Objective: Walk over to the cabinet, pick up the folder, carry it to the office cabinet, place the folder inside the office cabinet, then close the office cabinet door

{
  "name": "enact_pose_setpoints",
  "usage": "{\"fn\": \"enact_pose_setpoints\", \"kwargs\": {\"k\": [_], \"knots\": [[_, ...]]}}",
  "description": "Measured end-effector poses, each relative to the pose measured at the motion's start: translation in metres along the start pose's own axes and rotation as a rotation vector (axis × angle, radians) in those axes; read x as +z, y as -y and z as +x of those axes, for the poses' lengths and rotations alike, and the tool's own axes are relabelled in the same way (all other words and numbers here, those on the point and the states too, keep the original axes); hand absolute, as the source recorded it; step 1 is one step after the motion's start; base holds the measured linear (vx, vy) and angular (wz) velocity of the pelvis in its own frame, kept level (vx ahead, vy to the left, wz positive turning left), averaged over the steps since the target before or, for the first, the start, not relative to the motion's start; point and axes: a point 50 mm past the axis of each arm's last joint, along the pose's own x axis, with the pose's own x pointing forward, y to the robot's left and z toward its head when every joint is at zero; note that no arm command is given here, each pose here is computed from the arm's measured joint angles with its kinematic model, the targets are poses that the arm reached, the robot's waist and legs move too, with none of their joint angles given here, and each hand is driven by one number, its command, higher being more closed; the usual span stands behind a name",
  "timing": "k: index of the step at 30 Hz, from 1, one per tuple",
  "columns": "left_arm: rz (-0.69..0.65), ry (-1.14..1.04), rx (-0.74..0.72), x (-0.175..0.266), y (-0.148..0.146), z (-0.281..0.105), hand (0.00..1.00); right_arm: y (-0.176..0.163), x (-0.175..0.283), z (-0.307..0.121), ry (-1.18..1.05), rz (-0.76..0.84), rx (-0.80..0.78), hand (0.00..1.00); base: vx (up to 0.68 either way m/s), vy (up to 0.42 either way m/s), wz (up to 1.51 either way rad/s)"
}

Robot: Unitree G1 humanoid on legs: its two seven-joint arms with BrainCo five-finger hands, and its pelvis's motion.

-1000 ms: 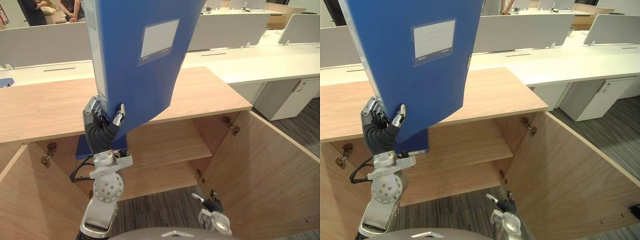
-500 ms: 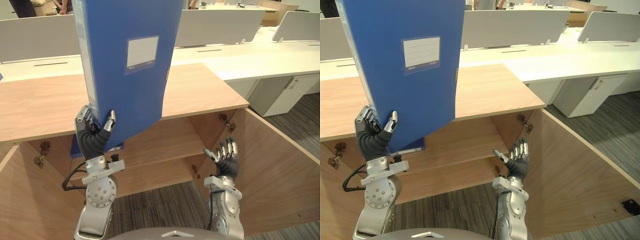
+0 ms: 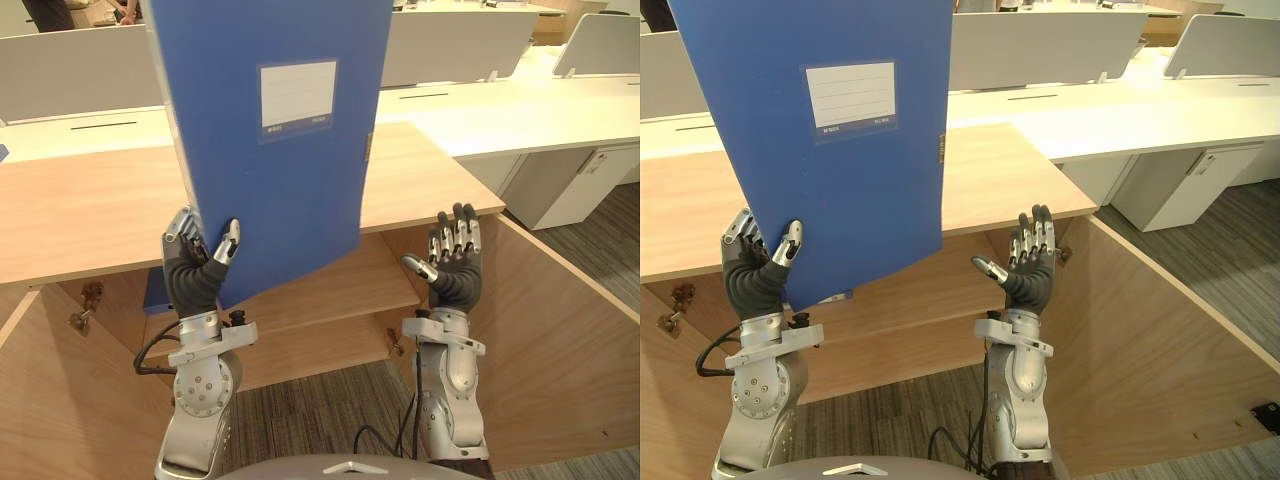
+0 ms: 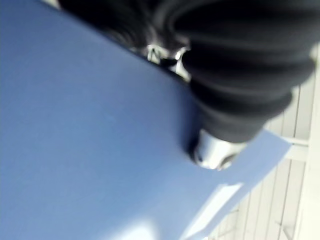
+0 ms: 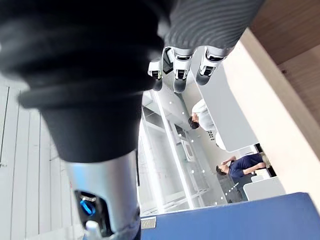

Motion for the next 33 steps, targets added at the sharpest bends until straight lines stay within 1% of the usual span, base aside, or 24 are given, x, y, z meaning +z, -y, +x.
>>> {"fn": "enact_pose_setpoints", "kwargs": {"k": [5,14,23,24,29,33], "knots": [[-0.033,-0.03,-0.08,-0.007,0.009,-0.004,1.0,-0.004,0.003,0.006,0.021,-0.005,0.053,0.0,-0.01,0.001,0.12],[-0.082,-0.051,-0.18,-0.008,0.018,-0.008,1.0,-0.013,0.006,0.017,0.048,-0.001,0.156,0.0,0.0,0.0,0.0],[-0.086,-0.039,-0.257,-0.008,0.022,-0.008,1.0,-0.014,0.003,0.027,0.023,-0.028,0.265,0.0,-0.02,0.0,0.05],[-0.086,-0.037,-0.262,-0.008,0.022,-0.008,1.0,-0.013,0.003,0.028,0.02,-0.032,0.272,1.0,-0.03,-0.003,0.13],[-0.074,-0.034,-0.286,-0.008,0.02,-0.008,1.0,-0.011,-0.003,0.03,-0.028,-0.066,0.355,1.0,-0.03,0.006,0.02],[-0.068,-0.032,-0.293,-0.008,0.019,-0.008,1.0,-0.01,-0.005,0.031,-0.054,-0.039,0.373,1.0,-0.02,0.004,0.01]]}}
